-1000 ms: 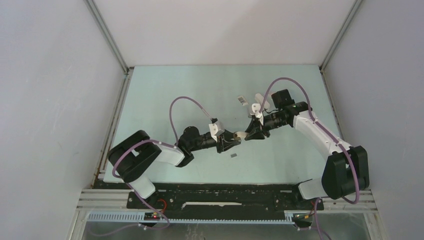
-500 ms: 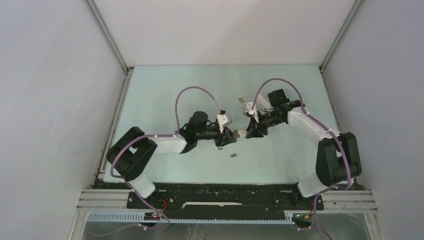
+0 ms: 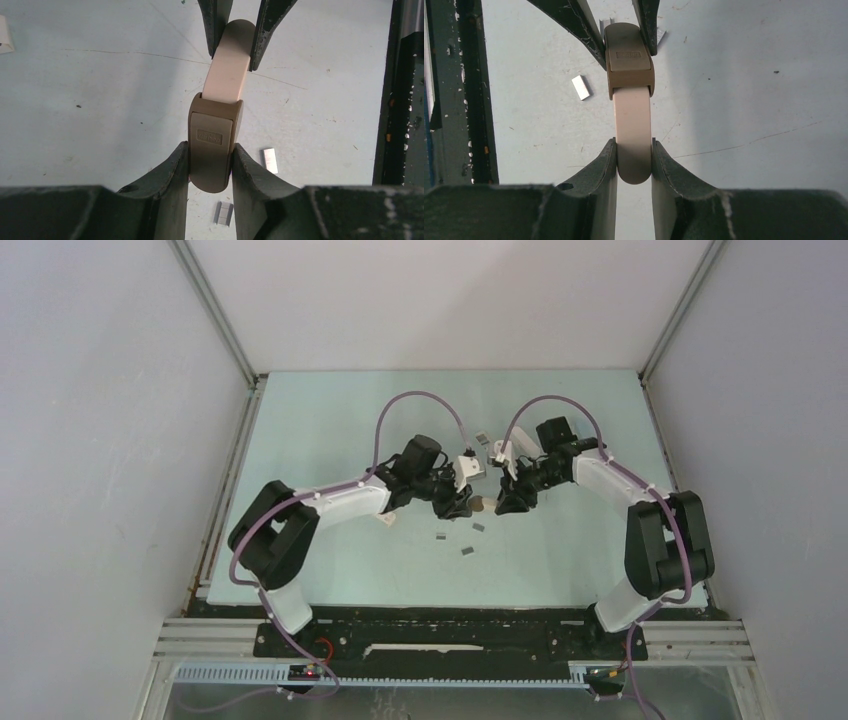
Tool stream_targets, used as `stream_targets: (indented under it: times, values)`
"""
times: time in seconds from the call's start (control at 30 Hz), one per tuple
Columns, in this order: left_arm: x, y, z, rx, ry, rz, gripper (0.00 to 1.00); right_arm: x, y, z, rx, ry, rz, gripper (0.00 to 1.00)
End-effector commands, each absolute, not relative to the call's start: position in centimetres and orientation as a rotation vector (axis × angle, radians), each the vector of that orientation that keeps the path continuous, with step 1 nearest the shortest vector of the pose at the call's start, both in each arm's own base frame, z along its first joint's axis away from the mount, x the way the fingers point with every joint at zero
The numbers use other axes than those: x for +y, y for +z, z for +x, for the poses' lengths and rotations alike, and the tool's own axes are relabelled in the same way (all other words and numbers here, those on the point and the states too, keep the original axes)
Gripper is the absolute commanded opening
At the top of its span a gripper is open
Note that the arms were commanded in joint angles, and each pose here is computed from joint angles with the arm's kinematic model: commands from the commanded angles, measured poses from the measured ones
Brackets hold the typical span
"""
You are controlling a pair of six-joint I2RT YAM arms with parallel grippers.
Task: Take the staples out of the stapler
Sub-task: Unload the staple at the center of the board.
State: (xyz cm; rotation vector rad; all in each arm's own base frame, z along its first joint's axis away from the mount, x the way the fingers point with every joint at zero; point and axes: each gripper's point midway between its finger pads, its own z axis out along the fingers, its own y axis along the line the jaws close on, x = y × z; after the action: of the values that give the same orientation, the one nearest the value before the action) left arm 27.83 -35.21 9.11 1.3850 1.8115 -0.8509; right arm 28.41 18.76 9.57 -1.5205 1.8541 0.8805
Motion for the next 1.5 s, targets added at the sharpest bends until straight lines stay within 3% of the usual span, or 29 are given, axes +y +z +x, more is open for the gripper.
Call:
stream_targets:
  times: [0.0,0.07,0.3,0.53,0.9,1.03,1.27,1.47]
  values:
    - [-35.6,10.3,28.7,1.882,-0.925,1.284,0.02,17.6,9.7,28.7,1.937,0.884,-1.475,0.00]
    - [-36.5,11.0,28.4,1.868,-1.005,1.230,0.10,18.4,10.6,28.1,1.905,0.958,-1.457,0.00]
    - [-38.0,14.5,27.1,1.740,-1.157,1.086,0.56,20.1,13.6,26.1,1.776,1.152,-1.431,0.00]
    - [-37.1,17.1,26.8,1.678,-1.120,1.028,0.82,20.5,15.5,25.2,1.696,1.221,-1.416,0.00]
    - [-33.3,24.4,27.4,1.559,-0.958,0.885,0.99,19.7,17.3,25.5,1.657,1.229,-1.354,0.00]
    - [-31.0,27.1,27.9,1.547,-0.870,0.821,1.00,19.0,17.3,25.9,1.683,1.174,-1.352,0.00]
    - [-25.3,32.5,28.6,1.543,-0.796,0.579,1.00,14.7,17.1,26.6,1.906,0.873,-1.346,0.00]
    - [-23.0,30.9,28.2,1.560,-0.670,0.630,1.00,5.5,15.5,26.2,2.221,0.457,-1.309,0.00]
